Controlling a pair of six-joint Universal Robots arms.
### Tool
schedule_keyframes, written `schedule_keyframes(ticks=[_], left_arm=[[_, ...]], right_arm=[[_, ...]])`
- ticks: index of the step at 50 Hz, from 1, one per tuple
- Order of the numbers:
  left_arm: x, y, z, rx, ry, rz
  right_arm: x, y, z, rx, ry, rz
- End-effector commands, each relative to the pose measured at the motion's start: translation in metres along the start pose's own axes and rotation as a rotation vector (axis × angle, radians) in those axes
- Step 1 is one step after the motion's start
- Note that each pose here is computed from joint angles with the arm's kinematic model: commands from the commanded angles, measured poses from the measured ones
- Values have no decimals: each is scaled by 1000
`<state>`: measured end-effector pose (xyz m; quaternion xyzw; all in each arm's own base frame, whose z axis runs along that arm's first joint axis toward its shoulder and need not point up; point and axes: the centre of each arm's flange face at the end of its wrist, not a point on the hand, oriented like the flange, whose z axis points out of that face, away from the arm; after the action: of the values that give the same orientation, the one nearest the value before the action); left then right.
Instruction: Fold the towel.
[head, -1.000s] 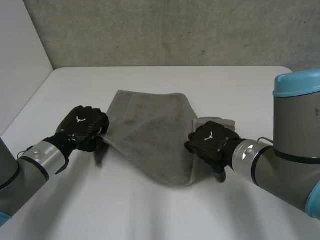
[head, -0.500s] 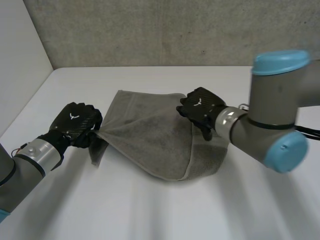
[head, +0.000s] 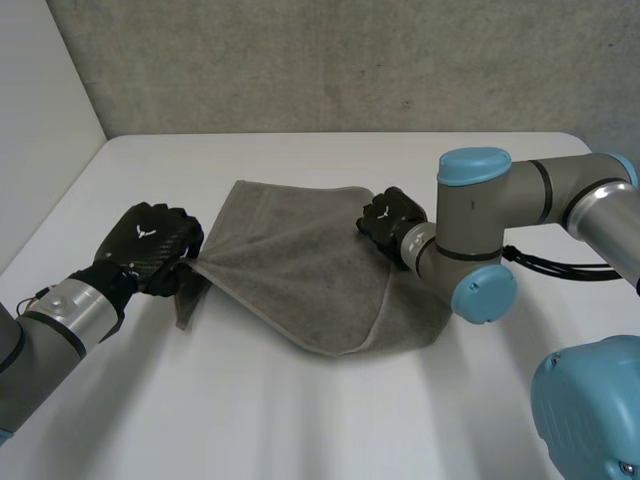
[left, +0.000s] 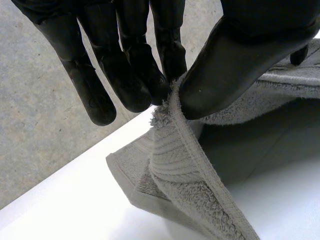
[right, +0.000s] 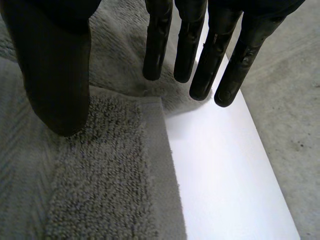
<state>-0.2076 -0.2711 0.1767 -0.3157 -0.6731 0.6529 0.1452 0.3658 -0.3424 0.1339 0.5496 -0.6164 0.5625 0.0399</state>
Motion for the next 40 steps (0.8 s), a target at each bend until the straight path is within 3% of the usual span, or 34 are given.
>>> schedule_keyframes(ticks=[1,26,40], left_arm=[[-1,0,0,1,-2,1],[-7,2,0,-3,-20,-2],[-15,0,2,4,-41,4]], right_arm=[[3,6,-1,-20,-1,3],[8,22,-17,-94,-35,24],[62,-9,-64,-44,62,63]])
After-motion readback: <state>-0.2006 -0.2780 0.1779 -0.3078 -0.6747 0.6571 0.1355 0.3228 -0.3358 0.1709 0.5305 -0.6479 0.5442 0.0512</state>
